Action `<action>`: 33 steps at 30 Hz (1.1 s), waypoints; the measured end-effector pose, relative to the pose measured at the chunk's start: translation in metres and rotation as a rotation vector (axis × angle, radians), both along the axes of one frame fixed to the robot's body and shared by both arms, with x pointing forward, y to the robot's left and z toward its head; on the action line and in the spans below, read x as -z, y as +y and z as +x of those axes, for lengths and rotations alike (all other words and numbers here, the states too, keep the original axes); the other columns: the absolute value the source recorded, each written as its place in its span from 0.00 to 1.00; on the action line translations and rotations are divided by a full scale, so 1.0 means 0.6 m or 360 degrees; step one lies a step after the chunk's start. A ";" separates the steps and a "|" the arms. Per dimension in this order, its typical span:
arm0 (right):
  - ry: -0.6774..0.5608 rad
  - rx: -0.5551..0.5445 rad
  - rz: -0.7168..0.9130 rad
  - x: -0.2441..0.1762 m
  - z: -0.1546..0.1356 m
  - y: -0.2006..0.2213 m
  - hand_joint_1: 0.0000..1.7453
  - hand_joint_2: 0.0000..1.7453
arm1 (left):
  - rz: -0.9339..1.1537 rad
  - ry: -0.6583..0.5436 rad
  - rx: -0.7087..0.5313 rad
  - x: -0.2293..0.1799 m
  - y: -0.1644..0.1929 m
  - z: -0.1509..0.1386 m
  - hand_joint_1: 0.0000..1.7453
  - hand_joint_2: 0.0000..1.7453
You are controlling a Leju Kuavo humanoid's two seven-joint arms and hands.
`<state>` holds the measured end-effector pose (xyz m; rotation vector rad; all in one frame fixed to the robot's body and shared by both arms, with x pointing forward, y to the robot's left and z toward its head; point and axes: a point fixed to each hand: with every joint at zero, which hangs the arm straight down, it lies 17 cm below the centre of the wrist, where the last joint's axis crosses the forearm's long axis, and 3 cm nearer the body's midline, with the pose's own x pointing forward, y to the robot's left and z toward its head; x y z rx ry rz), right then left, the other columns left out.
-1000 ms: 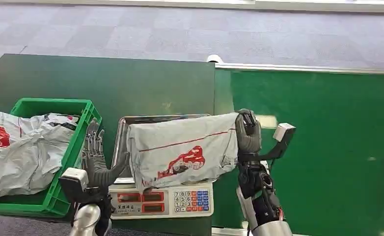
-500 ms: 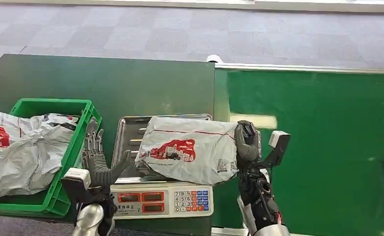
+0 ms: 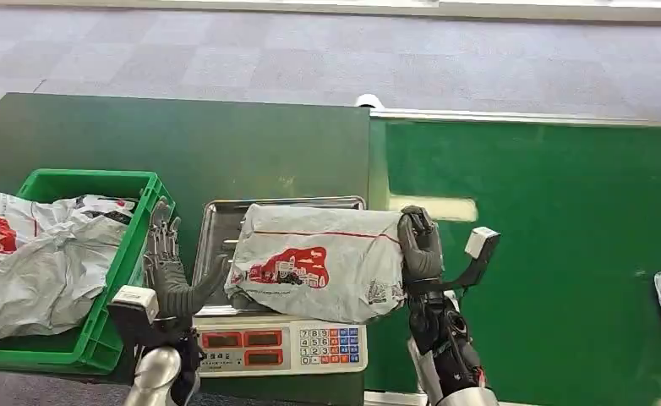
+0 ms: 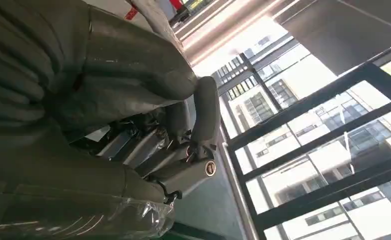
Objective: Moved the parcel from conveyor to table for the left to box.
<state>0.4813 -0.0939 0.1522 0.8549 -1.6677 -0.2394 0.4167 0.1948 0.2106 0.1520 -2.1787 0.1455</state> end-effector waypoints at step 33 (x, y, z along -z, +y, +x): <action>0.0005 -0.0221 -0.0078 0.004 -0.031 0.073 0.00 1.00 | -0.0015 -0.0001 0.0014 -0.001 -0.001 0.000 0.00 1.00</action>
